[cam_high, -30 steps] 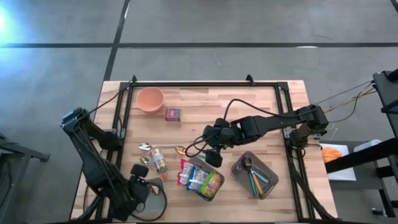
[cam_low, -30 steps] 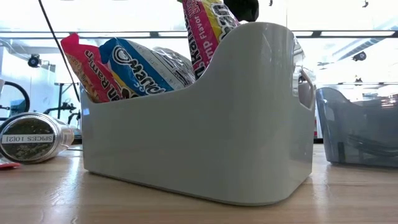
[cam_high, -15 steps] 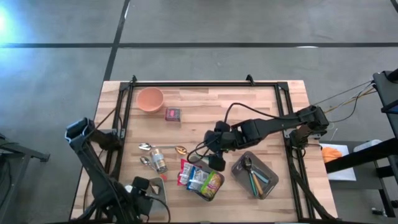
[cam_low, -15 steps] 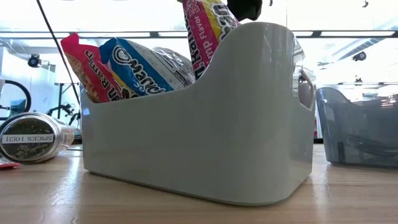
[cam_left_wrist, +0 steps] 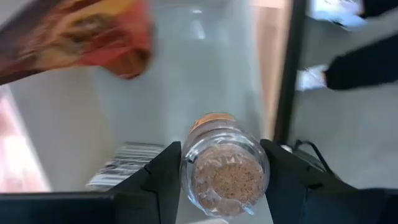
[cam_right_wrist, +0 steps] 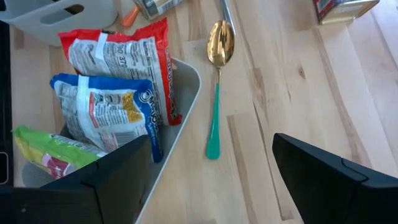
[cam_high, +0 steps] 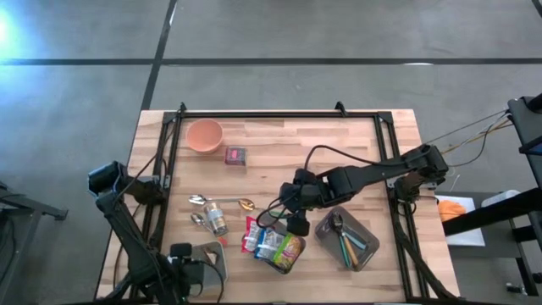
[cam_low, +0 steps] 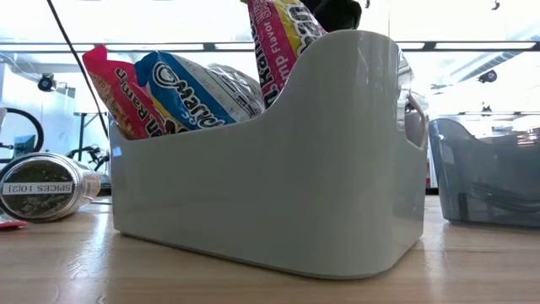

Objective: Pick & Place Food Item
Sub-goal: Put the brown seasoning bottle into the left gray bin

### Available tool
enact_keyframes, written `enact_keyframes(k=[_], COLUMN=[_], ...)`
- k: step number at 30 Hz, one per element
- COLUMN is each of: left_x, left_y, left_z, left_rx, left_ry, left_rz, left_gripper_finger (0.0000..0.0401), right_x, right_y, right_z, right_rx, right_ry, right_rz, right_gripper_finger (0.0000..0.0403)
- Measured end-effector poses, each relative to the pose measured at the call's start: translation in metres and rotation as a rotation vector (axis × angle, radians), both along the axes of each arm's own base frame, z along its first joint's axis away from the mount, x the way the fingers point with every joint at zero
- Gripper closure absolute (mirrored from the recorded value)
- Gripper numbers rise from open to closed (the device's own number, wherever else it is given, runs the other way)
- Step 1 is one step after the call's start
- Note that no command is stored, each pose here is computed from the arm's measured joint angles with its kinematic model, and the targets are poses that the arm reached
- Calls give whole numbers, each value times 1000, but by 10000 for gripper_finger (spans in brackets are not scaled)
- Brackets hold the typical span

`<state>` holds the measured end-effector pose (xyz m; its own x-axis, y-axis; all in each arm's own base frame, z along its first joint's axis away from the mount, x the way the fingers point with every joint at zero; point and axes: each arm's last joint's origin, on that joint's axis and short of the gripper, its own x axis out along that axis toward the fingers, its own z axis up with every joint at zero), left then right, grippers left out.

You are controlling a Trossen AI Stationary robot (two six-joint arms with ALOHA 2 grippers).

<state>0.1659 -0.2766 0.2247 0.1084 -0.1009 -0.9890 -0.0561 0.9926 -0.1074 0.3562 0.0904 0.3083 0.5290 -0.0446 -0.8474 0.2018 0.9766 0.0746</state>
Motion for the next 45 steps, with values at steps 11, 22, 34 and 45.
enact_keyframes(k=[11, 22, 34, 45], left_x=[-1, 4, 1, -3], left_y=[3, -1, 6, 7], left_z=[-10, -4, -21, -42], left_rx=[21, -30, 43, 7], left_ry=[-45, -139, -200, -228], left_rz=[-38, -18, 34, 31], left_gripper_finger=[229, 229, 228, 228], right_x=[-1, -1, -1, -2], right_y=[0, -1, 0, 1], right_z=[-7, -7, -7, -7], right_rx=[-2, -3, 2, 8], right_ry=[20, 21, 24, 27], right_rz=[-6, -3, 3, 11], right_gripper_finger=[69, 69, 69, 69])
